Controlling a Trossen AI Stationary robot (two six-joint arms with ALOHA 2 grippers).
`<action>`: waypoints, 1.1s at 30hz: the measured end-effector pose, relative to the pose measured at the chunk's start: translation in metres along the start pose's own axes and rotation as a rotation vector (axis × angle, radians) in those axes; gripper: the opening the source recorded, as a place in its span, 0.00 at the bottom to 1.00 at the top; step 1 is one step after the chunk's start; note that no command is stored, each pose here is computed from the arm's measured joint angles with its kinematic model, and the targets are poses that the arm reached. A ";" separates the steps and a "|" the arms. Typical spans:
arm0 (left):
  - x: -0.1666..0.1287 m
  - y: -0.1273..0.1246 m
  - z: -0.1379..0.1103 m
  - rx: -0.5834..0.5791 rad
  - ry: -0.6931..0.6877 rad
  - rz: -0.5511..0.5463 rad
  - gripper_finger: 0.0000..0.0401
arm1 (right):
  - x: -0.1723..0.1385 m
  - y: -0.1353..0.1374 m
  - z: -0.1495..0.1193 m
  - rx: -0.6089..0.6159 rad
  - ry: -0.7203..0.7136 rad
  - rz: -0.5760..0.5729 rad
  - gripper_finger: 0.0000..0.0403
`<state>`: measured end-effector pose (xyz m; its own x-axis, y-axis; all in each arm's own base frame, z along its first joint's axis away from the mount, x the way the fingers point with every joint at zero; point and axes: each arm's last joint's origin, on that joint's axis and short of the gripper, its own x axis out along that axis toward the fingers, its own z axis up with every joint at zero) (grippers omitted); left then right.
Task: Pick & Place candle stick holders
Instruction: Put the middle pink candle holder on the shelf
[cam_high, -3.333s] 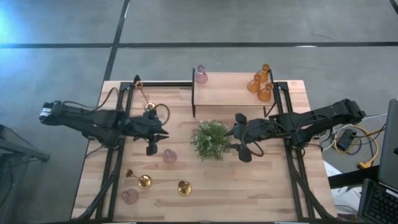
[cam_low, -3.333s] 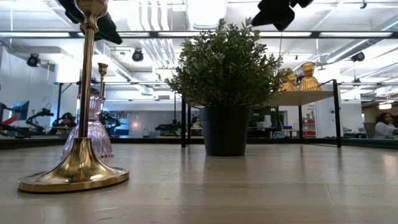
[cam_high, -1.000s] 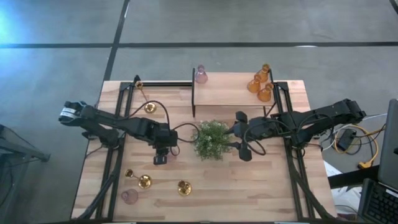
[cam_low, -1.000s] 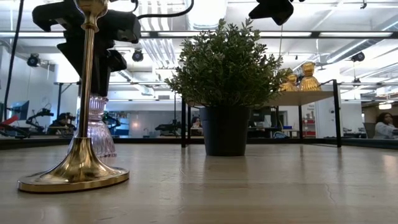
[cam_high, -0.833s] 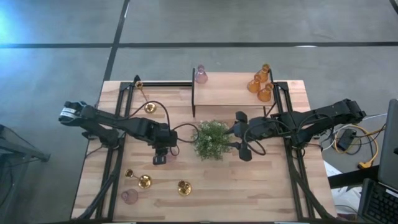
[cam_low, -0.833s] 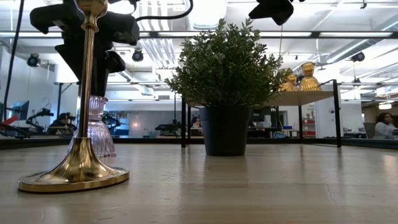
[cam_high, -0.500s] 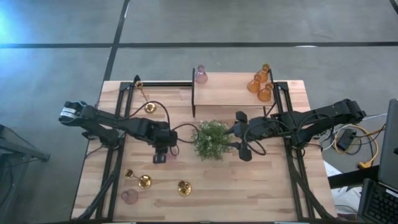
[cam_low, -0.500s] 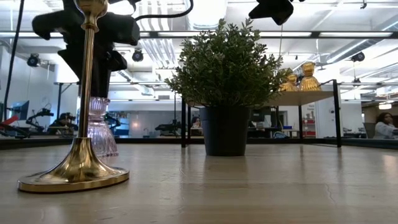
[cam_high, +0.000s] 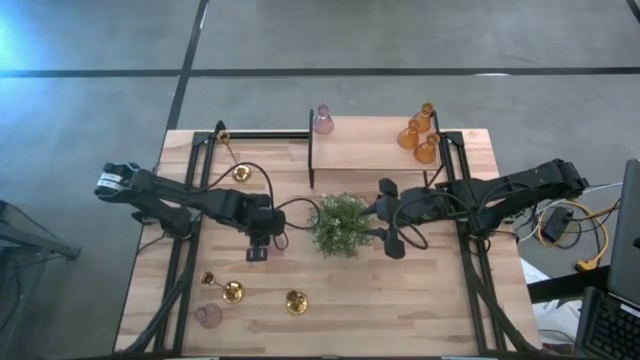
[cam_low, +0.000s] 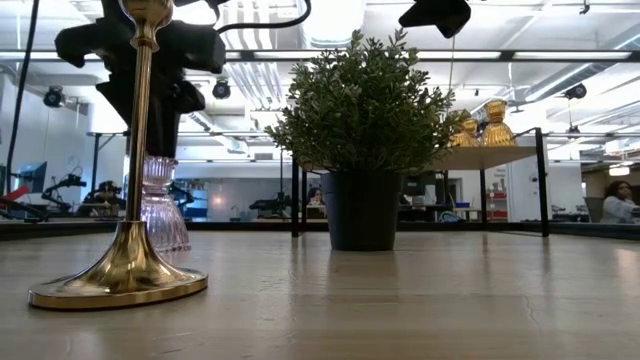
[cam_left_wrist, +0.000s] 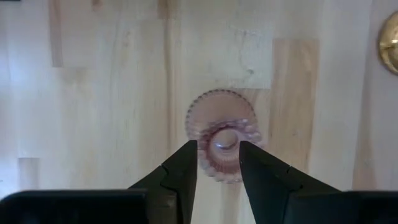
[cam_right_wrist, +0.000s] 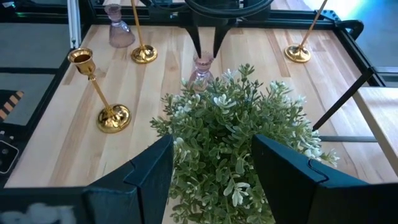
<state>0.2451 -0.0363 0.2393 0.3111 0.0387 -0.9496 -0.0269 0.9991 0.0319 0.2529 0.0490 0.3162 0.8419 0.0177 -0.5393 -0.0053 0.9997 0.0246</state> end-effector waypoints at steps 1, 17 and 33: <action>0.000 0.000 0.000 0.000 0.000 0.007 0.31 | 0.000 0.000 0.000 0.000 0.000 0.000 0.52; 0.022 -0.001 0.004 0.005 0.077 0.041 0.31 | 0.000 0.000 0.000 -0.001 0.001 0.000 0.52; 0.004 0.002 0.017 0.110 0.091 -0.004 0.07 | 0.000 0.000 0.002 0.000 -0.021 0.002 0.52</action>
<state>0.2625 -0.0335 0.2413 0.2232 0.0379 -0.9740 0.0799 0.9952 0.0570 0.2540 0.0492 0.3177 0.8529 0.0198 -0.5216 -0.0076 0.9996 0.0256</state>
